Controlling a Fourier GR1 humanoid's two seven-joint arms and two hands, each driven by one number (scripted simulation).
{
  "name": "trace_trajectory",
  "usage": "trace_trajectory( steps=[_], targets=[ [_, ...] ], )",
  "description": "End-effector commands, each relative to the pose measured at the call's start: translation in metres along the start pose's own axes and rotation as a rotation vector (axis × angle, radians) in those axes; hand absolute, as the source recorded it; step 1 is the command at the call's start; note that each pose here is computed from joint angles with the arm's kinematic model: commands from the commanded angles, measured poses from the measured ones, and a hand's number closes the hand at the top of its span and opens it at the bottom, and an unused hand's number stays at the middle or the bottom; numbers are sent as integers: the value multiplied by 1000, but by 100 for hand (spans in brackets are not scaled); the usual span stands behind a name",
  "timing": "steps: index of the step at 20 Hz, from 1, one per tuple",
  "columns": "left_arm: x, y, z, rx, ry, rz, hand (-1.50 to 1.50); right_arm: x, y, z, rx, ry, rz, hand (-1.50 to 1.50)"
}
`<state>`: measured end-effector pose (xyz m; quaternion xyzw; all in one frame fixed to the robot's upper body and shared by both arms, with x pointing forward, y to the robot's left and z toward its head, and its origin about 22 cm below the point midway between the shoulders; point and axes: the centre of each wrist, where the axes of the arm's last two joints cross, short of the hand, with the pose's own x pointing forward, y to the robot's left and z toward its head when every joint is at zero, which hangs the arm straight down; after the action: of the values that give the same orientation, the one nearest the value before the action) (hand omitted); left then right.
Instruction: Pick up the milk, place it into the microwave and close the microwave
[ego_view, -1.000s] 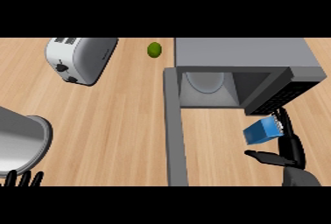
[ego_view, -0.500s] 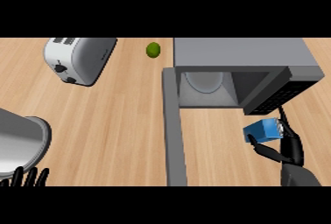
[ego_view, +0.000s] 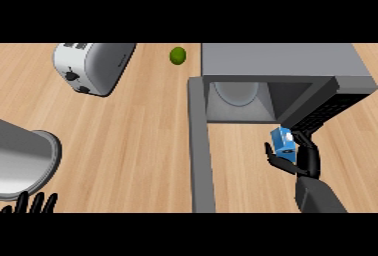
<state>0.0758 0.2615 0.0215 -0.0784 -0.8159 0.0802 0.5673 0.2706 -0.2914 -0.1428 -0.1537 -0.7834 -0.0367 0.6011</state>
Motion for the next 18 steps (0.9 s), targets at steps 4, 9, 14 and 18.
trace_trajectory(
  steps=[4, 9, 14, 18],
  targets=[
    [5, 11, -5, -10, 8, -6, -150, 8, 41, -11, 58, -123, -80, 150],
    [1, 0, -3, 27, -9, -9, -150, 9, 38, 0, 42, -152, -70, 150],
    [23, -5, 7, 13, -5, 4, -150, 26, 39, -19, 54, -144, -49, 150],
    [15, 1, 9, -4, 7, 4, -150, 33, 32, 2, 65, -164, -63, 150]
  ],
)
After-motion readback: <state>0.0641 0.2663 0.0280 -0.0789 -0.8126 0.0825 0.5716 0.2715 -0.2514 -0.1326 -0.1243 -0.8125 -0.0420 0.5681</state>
